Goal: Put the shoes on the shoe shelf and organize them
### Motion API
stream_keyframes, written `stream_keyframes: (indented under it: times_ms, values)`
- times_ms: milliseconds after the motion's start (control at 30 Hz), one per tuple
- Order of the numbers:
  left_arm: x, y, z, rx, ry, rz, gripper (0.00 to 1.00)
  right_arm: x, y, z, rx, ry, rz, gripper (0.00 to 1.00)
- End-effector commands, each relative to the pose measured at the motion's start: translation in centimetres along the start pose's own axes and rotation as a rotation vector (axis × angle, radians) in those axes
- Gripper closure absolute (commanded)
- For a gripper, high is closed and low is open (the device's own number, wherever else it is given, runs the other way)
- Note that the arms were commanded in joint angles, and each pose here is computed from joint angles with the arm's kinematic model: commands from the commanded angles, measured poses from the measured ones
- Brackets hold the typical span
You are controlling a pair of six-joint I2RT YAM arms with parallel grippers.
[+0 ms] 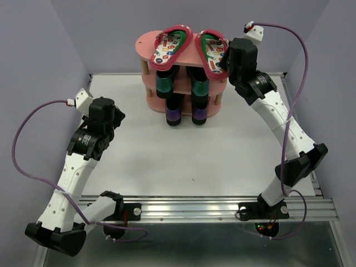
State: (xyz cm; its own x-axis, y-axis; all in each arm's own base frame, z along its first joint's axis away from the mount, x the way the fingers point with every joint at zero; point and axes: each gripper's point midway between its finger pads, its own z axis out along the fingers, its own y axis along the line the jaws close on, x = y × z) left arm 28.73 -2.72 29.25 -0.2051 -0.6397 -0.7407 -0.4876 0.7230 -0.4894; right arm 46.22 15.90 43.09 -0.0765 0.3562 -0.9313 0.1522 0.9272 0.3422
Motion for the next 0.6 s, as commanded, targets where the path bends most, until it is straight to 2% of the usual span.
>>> stream_keyframes:
  times_ms: [0, 133, 567]
  values:
    - [-0.7, 0.3, -0.2, 0.004, -0.031, -0.001, 0.42, -3.5, 0.8, -0.7, -0.028, -0.084, 0.112, 0.94]
    - [-0.7, 0.3, -0.1, 0.002, -0.031, 0.001, 0.42, -3.7, 1.5, -0.4, -0.039, -0.09, 0.158, 0.99]
    - [-0.8, 0.5, -0.1, -0.005, -0.034, 0.005, 0.42, -3.1, 3.8, 1.8, -0.077, -0.092, 0.277, 0.99]
